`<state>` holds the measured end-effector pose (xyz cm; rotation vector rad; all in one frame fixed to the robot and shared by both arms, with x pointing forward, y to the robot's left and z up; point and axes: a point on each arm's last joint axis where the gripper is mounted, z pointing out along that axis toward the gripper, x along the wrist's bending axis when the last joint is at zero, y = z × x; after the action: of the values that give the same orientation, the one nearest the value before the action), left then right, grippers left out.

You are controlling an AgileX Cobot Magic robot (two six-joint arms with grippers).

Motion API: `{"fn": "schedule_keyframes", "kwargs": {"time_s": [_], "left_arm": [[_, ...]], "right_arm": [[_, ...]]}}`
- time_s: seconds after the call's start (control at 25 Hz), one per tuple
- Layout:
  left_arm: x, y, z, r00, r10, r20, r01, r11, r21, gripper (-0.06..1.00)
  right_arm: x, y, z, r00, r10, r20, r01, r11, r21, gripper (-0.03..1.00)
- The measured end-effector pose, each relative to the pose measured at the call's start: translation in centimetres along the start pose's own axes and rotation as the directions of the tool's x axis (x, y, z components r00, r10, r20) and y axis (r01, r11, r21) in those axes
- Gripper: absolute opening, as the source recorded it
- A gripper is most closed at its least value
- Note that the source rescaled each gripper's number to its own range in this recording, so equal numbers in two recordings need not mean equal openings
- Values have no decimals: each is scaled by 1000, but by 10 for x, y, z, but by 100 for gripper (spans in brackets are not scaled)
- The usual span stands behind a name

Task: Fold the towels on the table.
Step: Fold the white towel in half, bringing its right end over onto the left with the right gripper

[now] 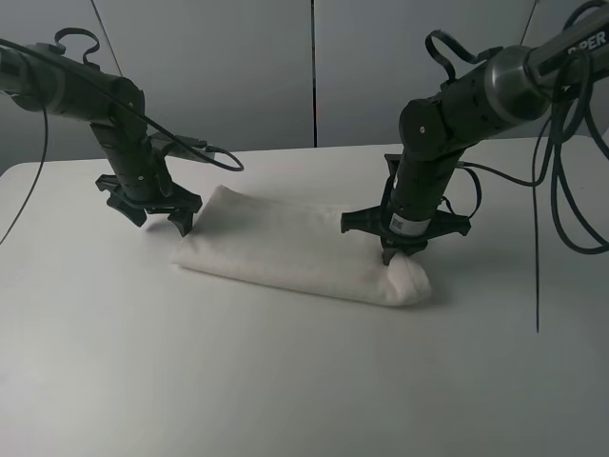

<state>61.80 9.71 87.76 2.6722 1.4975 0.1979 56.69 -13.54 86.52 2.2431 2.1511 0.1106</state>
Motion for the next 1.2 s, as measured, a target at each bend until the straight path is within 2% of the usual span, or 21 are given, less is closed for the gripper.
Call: {"fn": "schedule_keyframes", "kwargs": {"time_s": [0.44,0.6,0.92,1.2], "left_arm": [[0,0,-1,1000,-2,1,2,1000,14,100],[2,9,-19,1000,0,-1,0,1000,-18,100],[-6,13,-26,996,-2,89,5,999,-39,100],[-7,12,-11,996,9,91,-8,1000,-13,100]], "right_arm": [[0,0,0,1000,-25,-5,25,1000,3,0],[1,0,0,1000,-23,-8,23,1000,4,0],[1,0,0,1000,-27,-8,27,1000,4,0],[0,0,0,999,-40,-9,40,999,2,0]]}}
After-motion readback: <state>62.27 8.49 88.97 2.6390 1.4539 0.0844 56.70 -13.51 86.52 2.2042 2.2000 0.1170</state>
